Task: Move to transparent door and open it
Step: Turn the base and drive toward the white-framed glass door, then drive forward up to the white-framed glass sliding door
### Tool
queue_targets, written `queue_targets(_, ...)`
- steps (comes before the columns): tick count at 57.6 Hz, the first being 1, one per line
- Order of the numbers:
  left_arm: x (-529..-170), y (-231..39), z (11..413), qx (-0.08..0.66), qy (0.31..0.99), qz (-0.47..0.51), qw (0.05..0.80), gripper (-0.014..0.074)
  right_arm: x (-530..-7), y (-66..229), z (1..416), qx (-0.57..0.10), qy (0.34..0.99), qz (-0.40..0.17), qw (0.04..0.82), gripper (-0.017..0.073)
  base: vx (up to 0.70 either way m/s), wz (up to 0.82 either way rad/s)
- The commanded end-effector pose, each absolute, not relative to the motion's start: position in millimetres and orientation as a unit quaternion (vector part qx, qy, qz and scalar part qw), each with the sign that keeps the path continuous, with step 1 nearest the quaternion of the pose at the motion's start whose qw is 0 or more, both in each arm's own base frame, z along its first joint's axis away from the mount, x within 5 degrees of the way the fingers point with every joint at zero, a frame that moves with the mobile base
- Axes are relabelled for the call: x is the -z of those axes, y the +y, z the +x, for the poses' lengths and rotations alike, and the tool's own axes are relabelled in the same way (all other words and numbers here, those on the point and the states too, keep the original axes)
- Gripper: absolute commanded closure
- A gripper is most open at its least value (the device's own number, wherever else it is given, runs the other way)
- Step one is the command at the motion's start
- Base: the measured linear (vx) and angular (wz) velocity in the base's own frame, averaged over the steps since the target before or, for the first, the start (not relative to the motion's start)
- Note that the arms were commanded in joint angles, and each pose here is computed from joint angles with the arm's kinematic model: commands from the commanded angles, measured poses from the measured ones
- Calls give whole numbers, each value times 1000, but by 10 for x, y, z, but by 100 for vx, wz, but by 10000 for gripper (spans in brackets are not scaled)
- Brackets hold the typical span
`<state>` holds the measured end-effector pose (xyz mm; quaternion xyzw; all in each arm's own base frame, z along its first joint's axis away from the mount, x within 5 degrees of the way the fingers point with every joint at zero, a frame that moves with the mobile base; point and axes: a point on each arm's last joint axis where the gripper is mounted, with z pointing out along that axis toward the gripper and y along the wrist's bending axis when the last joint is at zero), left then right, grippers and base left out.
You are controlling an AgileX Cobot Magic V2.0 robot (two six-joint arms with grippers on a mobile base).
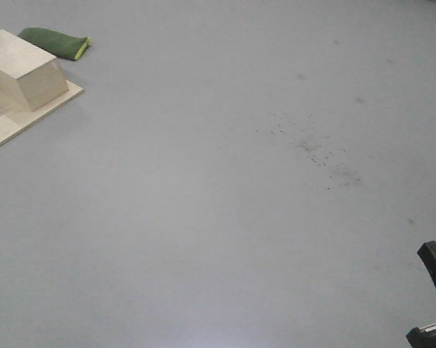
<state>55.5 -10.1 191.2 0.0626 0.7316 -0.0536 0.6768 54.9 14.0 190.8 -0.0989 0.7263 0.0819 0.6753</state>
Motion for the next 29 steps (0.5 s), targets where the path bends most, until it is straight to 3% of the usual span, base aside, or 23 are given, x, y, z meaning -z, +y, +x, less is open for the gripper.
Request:
queue_targets(1,-1899,-89,562,54,709,52,701,599,-1940,141,546,-80,698,-100,704,559,56,49)
queue_targets(29,-1899,-89,562,54,709,52,701,599,-1940,141,546,-80,698,-100,704,559,55,52)
